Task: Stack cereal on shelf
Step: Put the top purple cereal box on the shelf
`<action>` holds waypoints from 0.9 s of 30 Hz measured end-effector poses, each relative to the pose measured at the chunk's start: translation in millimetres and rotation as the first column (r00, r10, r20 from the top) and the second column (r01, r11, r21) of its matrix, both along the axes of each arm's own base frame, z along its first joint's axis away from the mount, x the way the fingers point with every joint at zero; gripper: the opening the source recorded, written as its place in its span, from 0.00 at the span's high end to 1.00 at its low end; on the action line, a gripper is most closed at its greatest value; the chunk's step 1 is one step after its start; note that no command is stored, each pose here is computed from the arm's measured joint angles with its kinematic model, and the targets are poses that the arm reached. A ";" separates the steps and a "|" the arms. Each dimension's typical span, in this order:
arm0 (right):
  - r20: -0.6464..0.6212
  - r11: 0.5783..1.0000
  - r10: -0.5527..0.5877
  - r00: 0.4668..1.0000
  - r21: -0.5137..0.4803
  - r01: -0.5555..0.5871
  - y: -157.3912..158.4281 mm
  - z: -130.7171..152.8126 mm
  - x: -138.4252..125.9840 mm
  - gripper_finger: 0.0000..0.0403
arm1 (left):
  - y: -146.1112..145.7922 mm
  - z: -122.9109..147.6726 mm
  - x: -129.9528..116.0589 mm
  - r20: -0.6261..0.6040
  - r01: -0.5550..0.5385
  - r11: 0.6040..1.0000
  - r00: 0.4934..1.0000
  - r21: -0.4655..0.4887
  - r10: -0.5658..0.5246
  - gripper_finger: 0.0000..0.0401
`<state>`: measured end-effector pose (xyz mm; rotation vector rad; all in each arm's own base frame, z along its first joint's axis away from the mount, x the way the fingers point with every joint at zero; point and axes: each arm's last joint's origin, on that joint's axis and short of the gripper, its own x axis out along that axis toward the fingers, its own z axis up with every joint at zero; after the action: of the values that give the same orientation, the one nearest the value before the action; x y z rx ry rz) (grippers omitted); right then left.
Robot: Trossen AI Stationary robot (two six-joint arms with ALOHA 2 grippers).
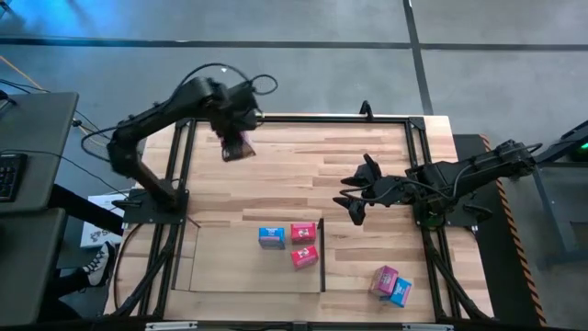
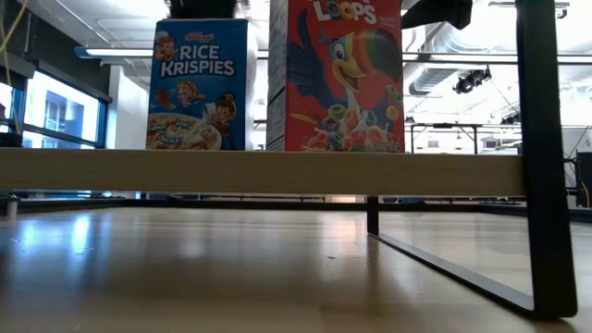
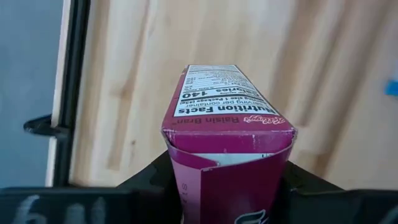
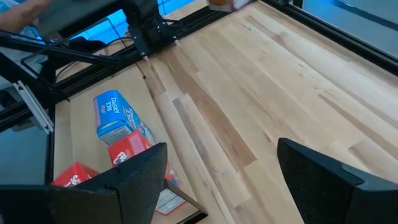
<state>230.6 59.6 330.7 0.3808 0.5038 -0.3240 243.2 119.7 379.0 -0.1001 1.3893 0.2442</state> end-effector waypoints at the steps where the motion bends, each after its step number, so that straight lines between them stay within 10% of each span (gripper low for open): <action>1: -0.001 1.000 0.003 1.000 -0.005 -0.003 0.0 0.0 0.0 0.26 | -10.9 6.8 -3.4 0.028 0.004 1.000 1.000 0.006 -0.004 0.68; 15: -0.009 0.999 0.035 0.999 0.012 -0.035 1.1 -0.4 0.0 0.26 | -146.9 38.7 -26.3 0.209 0.174 0.977 0.967 -0.123 -0.146 0.72; 27: 0.023 0.993 -0.048 0.999 0.109 0.046 0.7 0.3 0.3 0.26 | -214.1 -44.1 -27.9 -0.002 0.312 0.929 0.948 -0.201 -0.319 0.72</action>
<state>230.9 60.3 331.0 0.5025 0.4891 -0.3376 215.3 -94.4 334.9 -0.0361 1.4394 -0.1632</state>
